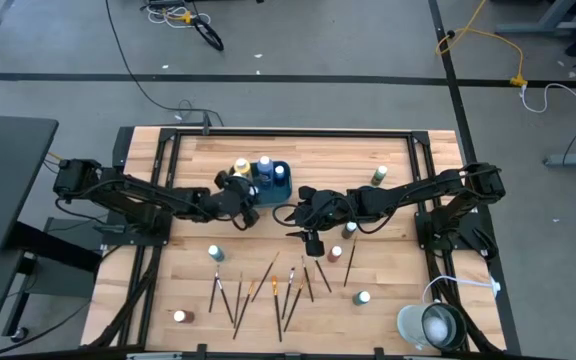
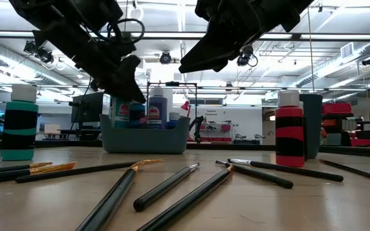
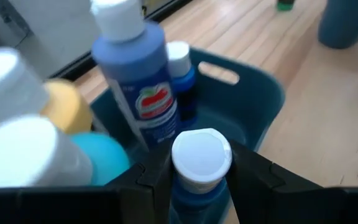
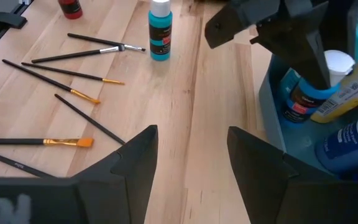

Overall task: Pick & Place Paint Supplies
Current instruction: Put the blue paint bottle into the blue bin

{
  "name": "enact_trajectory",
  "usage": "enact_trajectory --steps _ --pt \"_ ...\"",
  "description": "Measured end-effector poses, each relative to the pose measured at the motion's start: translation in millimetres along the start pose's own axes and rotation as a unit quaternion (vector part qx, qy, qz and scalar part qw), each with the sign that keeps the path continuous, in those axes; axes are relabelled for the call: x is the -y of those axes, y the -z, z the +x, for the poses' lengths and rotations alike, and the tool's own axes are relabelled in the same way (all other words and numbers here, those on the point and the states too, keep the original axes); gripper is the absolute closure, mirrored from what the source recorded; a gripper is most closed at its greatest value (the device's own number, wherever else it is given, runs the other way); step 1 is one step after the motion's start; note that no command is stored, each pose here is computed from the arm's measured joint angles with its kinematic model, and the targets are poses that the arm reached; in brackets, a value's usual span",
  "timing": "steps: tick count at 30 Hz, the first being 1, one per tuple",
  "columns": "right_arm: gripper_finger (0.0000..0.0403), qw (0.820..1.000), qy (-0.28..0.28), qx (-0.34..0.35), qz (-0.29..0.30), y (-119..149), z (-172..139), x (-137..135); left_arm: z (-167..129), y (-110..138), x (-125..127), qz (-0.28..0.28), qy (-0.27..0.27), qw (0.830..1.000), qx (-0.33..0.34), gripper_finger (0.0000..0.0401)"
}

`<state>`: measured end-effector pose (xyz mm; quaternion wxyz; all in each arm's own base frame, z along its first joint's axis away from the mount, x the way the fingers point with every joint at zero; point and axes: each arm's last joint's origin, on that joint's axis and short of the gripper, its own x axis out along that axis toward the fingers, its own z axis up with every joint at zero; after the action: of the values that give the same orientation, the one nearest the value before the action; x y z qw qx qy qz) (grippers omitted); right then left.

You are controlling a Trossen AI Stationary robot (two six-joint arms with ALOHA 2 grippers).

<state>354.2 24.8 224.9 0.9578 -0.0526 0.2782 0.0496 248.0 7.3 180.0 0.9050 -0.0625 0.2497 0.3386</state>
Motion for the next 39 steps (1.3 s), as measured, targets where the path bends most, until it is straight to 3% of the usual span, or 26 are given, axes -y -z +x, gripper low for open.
enact_trajectory --steps 17,39 --pt "0.0207 1.000 0.000 0.000 0.000 0 0 0 9 8 -14 -0.030 0.001 0.999 -0.032 0.0271" --pt "0.0207 1.000 0.000 0.001 0.000 0 0 0 9 13 -15 -0.025 0.007 0.999 -0.041 0.0223"
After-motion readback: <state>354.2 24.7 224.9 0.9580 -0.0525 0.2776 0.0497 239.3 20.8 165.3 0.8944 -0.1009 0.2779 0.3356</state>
